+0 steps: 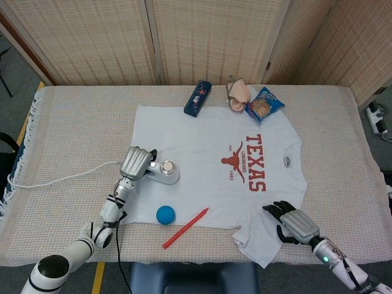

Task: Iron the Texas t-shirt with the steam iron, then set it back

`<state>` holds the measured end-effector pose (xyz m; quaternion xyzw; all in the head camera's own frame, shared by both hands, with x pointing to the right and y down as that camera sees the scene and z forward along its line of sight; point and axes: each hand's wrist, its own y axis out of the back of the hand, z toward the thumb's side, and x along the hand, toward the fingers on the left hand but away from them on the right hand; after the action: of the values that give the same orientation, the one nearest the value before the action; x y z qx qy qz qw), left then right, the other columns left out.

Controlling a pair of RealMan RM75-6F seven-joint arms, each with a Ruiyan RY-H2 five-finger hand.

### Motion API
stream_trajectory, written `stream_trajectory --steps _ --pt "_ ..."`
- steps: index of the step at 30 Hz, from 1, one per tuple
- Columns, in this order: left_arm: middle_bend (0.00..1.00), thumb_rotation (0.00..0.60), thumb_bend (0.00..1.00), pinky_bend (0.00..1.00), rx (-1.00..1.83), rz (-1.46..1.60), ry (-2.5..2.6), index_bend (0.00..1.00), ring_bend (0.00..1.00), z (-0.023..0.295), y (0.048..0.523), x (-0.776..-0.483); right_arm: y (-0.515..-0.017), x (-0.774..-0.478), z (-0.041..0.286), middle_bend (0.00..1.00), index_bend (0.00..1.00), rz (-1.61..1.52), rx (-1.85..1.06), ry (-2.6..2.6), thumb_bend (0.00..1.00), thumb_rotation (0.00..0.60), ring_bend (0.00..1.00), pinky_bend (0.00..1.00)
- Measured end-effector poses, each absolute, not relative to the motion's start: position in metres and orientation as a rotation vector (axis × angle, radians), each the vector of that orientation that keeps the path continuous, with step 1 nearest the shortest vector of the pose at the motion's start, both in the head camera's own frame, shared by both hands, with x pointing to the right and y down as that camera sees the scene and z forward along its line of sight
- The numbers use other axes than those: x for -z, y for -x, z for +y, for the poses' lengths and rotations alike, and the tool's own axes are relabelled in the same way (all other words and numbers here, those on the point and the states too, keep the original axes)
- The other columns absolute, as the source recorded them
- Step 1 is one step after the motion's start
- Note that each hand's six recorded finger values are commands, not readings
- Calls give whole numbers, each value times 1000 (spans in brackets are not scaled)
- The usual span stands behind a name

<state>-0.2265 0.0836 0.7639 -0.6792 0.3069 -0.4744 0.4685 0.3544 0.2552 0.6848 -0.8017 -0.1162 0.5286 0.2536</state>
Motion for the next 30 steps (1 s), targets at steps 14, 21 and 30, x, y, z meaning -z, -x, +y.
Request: stream_trajectory --steps 14,21,30 --pt "919 600 286 715 1335 926 1607 832 767 73 325 -755 -350 -685 256 90 0 -307 -1415 2192 813 416 0 0" --pt "919 600 285 715 1230 1044 1712 832 767 71 304 -738 -350 -687 258 90 0 -303 -1412 2199 812 416 0 0" --pt "919 600 287 715 1107 989 1849 833 768 87 216 -733 -353 -689 259 90 0 -305 -1427 2202 813 418 0 0"
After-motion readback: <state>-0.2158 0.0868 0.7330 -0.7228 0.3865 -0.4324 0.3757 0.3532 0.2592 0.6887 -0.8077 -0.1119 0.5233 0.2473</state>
